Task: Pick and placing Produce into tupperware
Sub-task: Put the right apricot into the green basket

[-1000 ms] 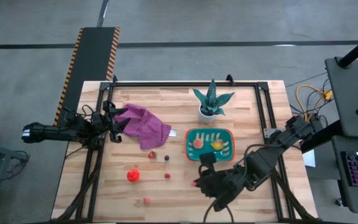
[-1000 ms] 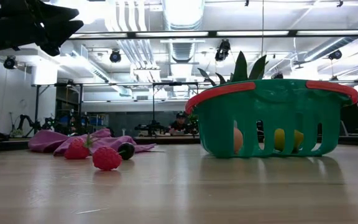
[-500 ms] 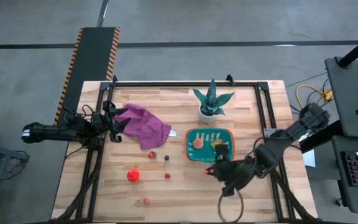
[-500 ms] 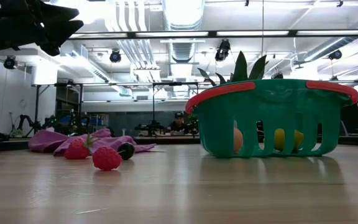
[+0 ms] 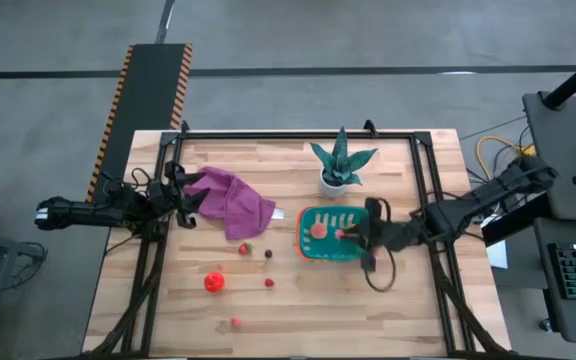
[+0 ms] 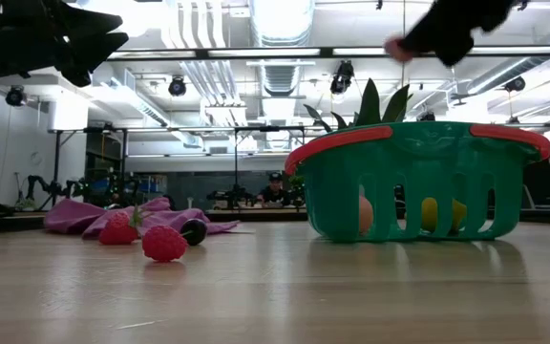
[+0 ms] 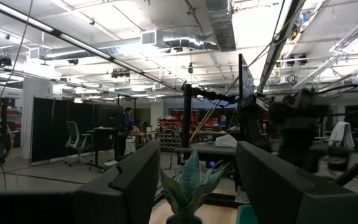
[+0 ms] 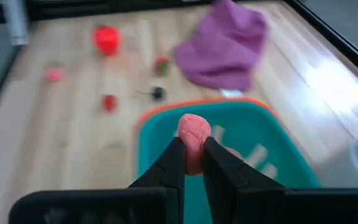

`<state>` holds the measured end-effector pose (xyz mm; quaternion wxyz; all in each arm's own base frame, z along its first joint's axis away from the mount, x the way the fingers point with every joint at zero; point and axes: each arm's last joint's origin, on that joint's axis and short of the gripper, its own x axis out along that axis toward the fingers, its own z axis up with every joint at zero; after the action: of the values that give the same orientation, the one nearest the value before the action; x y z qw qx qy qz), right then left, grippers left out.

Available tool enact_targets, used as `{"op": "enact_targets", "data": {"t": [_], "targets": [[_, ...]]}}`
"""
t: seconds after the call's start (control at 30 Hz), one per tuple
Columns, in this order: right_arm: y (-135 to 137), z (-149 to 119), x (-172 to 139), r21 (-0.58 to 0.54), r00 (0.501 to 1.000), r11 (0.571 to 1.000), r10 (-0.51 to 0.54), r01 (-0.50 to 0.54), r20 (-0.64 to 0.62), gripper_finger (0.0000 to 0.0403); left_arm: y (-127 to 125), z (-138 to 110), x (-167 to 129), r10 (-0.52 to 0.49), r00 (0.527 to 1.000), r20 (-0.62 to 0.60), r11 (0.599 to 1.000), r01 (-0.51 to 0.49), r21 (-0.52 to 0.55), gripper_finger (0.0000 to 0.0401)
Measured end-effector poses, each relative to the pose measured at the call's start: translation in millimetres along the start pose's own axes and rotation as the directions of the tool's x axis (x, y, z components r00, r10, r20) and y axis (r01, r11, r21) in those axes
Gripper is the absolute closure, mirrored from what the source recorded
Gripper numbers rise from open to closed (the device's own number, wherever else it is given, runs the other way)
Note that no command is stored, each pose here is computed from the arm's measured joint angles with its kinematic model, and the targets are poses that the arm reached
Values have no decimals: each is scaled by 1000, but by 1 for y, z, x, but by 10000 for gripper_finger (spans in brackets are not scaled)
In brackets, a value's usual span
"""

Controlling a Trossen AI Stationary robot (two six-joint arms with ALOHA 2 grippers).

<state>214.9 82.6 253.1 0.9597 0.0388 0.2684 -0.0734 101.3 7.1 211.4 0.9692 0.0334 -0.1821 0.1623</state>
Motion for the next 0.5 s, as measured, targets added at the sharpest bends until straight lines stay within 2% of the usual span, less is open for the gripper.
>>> {"op": "enact_targets", "data": {"t": [0.23,0.5], "targets": [[-27,-8,10,136,995,986,-95,99,-39,371,0,0,0,2,1000,0,999,-2,33,202],[-32,-18,23,277,979,942,-154,187,-136,371,0,0,0,3,1000,0,999,-3,32,202]]}}
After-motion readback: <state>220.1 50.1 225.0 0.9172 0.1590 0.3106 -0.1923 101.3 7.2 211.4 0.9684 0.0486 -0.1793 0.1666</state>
